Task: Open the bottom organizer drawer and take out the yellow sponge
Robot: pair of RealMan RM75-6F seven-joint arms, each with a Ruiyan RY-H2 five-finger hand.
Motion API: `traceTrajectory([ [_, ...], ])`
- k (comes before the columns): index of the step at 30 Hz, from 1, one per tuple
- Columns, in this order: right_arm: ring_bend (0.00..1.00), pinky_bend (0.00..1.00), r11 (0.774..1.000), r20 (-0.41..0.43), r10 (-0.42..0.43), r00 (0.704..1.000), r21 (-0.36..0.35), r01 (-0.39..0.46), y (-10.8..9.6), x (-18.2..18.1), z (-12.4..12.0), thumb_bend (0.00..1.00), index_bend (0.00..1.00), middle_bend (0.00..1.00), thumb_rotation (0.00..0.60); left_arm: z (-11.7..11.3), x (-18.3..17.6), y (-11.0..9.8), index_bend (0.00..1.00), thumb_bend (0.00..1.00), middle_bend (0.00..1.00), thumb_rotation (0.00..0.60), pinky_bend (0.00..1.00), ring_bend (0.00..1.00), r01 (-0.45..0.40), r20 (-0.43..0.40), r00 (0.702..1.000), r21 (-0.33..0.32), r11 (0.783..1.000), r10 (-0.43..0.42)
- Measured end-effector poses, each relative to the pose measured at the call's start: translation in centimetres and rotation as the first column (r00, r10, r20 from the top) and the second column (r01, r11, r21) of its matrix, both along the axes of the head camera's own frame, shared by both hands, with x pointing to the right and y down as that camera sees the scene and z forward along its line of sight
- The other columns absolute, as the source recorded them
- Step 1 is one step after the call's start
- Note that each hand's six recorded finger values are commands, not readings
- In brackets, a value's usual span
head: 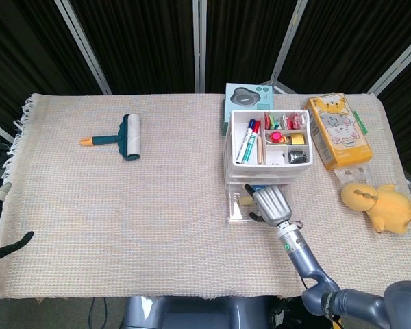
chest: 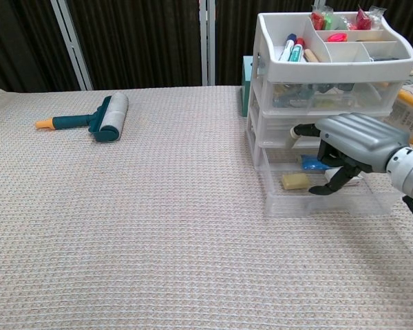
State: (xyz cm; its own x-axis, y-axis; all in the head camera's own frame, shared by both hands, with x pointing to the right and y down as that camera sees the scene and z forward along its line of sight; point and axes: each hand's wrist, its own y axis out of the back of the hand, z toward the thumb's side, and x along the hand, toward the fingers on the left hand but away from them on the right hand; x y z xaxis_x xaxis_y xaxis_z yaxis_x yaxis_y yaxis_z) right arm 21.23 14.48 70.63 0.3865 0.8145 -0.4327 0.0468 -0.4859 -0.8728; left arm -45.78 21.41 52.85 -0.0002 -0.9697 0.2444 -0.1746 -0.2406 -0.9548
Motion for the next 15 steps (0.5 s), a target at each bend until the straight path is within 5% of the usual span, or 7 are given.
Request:
traceTrajectory([
  [15, 0.97, 0.72, 1.0, 0.012, -0.021, 1.0, 0.002, 0.021, -0.32, -0.81, 0.54, 0.04, 0.44, 1.0, 0.6, 0.13, 0.01, -0.03, 0.0, 0.07, 0.0, 0.6, 0.0, 0.0, 0.001, 0.002, 1.0, -0.005, 1.0, -0.001],
])
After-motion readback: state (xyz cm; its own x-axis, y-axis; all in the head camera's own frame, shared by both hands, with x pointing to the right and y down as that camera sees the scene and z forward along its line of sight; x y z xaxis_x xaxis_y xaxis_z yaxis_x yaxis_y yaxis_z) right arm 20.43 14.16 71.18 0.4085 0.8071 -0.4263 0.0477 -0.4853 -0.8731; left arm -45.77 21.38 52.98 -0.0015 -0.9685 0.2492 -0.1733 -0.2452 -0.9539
